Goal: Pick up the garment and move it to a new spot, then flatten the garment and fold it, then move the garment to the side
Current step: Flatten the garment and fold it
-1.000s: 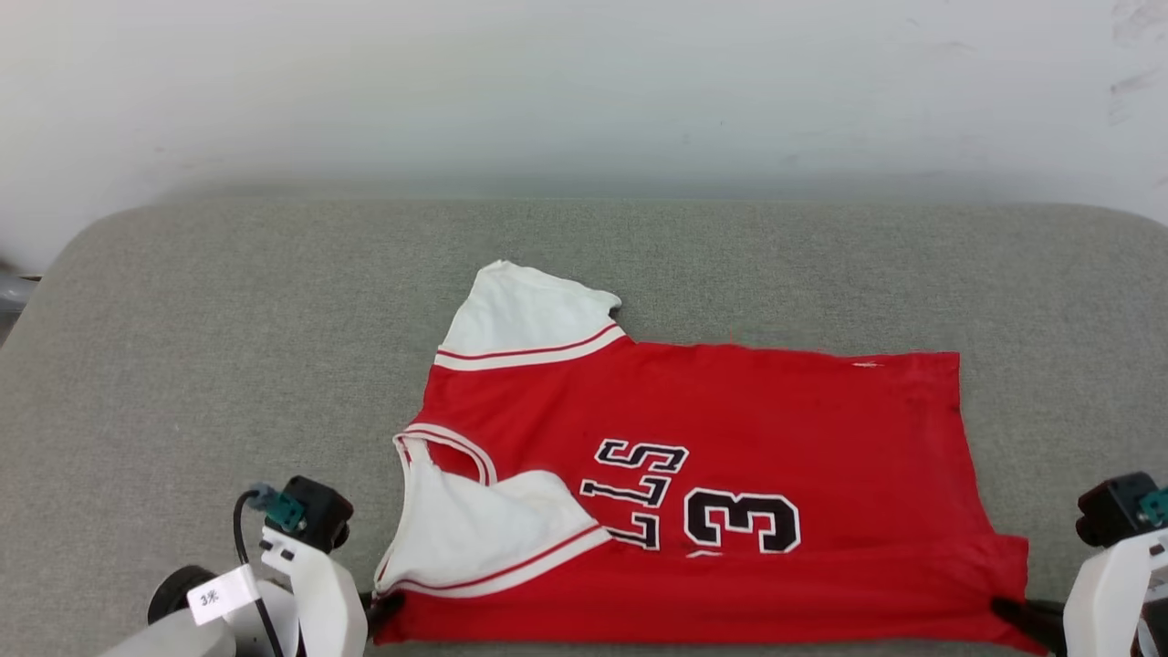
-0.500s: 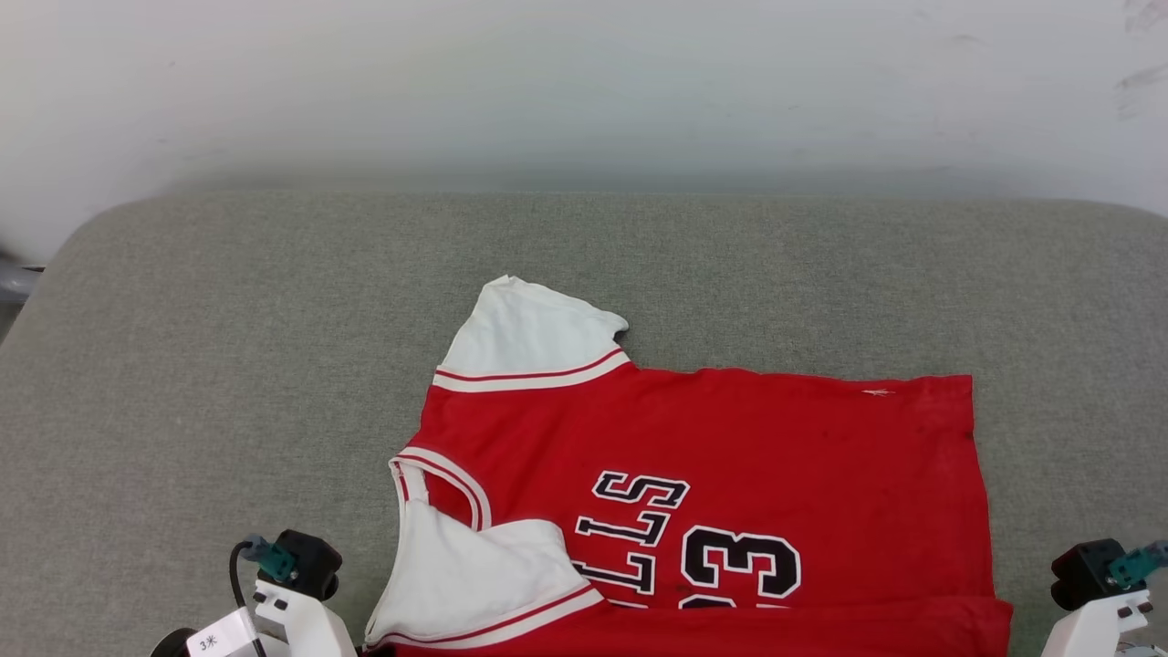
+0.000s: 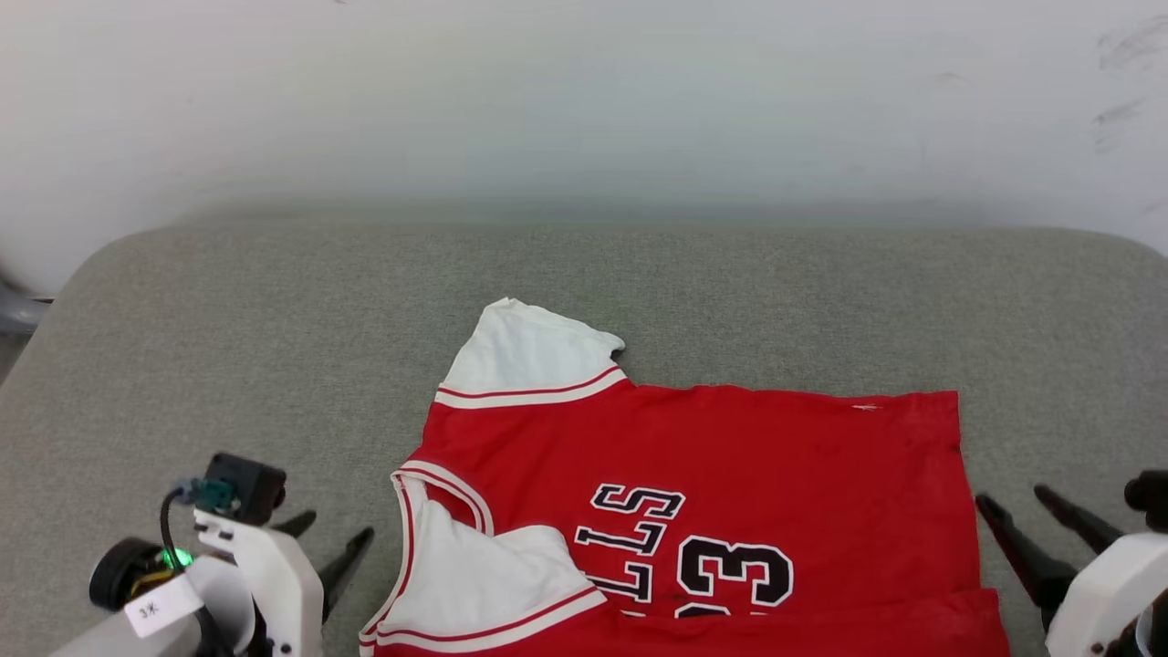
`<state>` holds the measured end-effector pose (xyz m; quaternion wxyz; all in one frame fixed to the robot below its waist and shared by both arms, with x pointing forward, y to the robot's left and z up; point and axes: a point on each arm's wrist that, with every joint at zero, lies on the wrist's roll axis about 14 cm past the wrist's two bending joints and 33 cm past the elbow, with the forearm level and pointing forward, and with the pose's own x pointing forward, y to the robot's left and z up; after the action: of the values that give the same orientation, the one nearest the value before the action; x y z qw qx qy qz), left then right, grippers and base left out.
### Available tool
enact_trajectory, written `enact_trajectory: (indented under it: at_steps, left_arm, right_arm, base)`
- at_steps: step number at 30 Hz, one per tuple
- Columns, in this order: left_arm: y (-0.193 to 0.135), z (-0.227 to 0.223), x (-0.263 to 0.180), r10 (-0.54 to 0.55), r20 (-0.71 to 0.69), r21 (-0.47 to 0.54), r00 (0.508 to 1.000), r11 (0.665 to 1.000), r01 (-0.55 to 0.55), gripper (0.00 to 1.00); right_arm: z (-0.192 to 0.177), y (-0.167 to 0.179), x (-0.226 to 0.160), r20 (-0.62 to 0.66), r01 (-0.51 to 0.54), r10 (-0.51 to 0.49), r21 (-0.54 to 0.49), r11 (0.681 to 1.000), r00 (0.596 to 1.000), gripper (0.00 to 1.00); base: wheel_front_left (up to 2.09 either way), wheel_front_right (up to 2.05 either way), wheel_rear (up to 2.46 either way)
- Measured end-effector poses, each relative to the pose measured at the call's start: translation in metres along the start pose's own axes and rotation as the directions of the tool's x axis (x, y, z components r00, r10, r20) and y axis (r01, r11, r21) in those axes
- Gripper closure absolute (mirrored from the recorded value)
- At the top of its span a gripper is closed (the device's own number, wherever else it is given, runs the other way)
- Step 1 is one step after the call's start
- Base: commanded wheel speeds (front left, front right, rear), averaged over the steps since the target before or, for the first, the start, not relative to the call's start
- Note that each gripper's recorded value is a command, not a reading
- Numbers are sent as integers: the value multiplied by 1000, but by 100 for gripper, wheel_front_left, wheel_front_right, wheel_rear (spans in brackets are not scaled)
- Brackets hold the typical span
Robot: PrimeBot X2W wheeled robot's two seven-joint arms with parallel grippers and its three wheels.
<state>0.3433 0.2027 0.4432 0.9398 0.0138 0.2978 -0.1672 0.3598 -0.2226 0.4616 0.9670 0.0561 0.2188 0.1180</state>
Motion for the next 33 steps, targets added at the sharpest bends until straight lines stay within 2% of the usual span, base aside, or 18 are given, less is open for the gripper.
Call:
enact_trajectory:
  at_steps: [3,8,13,16,18,23,25,33]
  left_arm:
    - [7,31,5,26,92,40,995,999,-29,0]
    - [16,87,19,42,237,68,971,996,-60,0]
    - [16,131,44,4,295,88,955,996,-31,0]
    - [18,150,64,-20,274,154,961,988,-24,0]
    - [20,160,79,-35,244,162,969,987,-5,0]
    - [26,160,123,-58,66,192,996,980,44,0]
    - [25,160,141,-71,-11,172,997,982,72,0]
    - [20,135,197,-103,-294,109,950,984,140,0]
  right_arm:
    - [27,3,1,142,16,-14,-13,1000,990,0]
    - [58,9,-1,315,46,-36,-26,999,949,0]
    - [76,15,0,406,62,-51,-14,998,912,0]
    - [82,18,3,431,64,-53,-10,998,901,0]
    - [83,19,7,435,64,-54,-9,998,899,0]
    - [80,20,22,416,69,-54,-20,997,908,0]
    - [78,16,28,411,75,-60,-22,997,910,0]
    - [60,2,54,353,102,-92,-12,995,931,0]
  base:
    - [0,0,0]
    - [0,0,0]
    - [0,0,0]
    - [0,0,0]
    - [0,0,0]
    - [0,0,0]
    - [0,0,0]
    - [0,0,0]
